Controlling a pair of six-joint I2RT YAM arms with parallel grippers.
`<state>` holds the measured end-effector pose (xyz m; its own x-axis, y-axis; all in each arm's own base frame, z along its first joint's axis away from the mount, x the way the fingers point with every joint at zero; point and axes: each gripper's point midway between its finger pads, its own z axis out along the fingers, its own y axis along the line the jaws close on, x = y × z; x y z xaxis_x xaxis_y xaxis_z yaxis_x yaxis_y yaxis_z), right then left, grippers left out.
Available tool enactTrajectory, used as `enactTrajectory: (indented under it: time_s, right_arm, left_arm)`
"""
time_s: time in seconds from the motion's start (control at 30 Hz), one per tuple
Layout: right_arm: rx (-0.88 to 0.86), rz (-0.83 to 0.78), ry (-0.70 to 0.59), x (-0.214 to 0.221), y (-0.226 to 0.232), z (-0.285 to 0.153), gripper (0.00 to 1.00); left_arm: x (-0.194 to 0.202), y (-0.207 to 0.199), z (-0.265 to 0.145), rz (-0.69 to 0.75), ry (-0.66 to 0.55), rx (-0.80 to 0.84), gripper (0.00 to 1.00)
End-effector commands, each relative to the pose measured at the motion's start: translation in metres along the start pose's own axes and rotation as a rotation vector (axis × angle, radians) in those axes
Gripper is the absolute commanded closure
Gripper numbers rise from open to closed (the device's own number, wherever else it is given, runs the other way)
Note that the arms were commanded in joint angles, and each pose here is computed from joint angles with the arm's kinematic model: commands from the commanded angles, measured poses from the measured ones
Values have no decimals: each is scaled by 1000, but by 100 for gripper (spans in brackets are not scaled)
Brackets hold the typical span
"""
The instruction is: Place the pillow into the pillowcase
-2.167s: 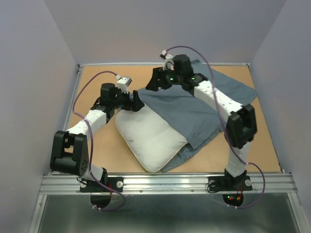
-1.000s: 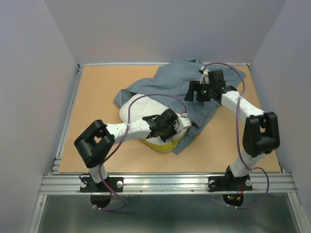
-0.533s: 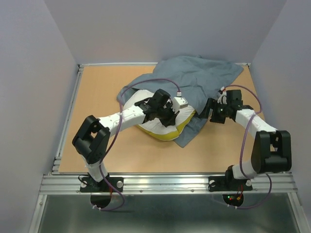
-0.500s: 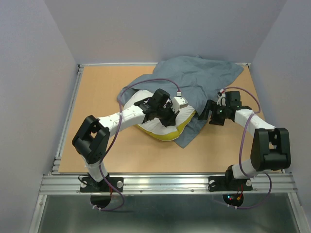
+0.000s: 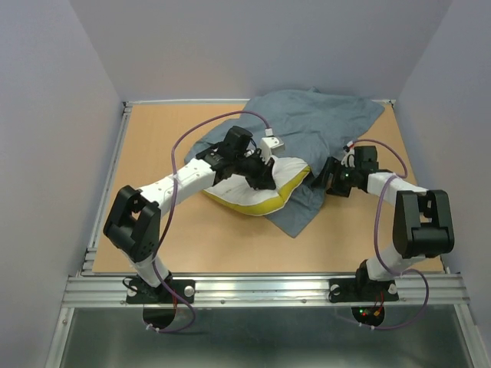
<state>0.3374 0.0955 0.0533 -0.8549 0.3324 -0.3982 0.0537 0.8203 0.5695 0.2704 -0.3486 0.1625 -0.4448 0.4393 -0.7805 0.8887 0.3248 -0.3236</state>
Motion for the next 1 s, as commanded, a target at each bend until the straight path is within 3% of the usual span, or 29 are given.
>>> enactTrajectory:
  time_s: [0.0, 0.07, 0.1, 0.17, 0.3, 0.33, 0.4, 0.43, 0.57, 0.7, 0.83, 0.97]
  right_arm:
    - [-162, -104, -128, -43, 28, -1, 42]
    - [-270, -108, -120, -45, 53, -13, 67]
    - [-313, -134, -148, -51, 65, -21, 88]
    - [-405, -164, -169, -52, 94, -47, 99]
    - [-528, -270, -129, -32, 138, -86, 99]
    - [-530, -250, -52, -13, 140, -92, 99]
    - [-567, -353, -12, 0, 151, -109, 99]
    - [-563, -401, 57, 22, 151, -115, 99]
    - [-611, -473, 193, 54, 175, -138, 99]
    - [-680, -483, 252, 62, 184, -154, 100]
    - [-679, -499, 260, 68, 189, -176, 99]
    - [-702, -456, 279, 77, 194, -189, 99]
  left_arm:
    - [-60, -37, -30, 65, -175, 128, 100]
    - [-61, -33, -28, 47, -179, 124, 100]
    - [-66, -32, -28, 34, -195, 120, 100]
    - [-74, -25, -26, 29, -225, 90, 100]
    - [-102, -6, -14, -43, -349, 35, 100]
    - [-123, -4, -15, -26, -414, 34, 100]
    - [-134, 17, 2, -92, -442, -24, 100]
    - [-158, 21, 2, -81, -504, -68, 100]
    - [-188, 46, 31, -133, -582, -196, 100]
    - [-185, 83, 61, -190, -592, -373, 100]
    - [-149, 131, 80, -239, -527, -583, 100]
    - [-116, 153, 88, -263, -468, -679, 100]
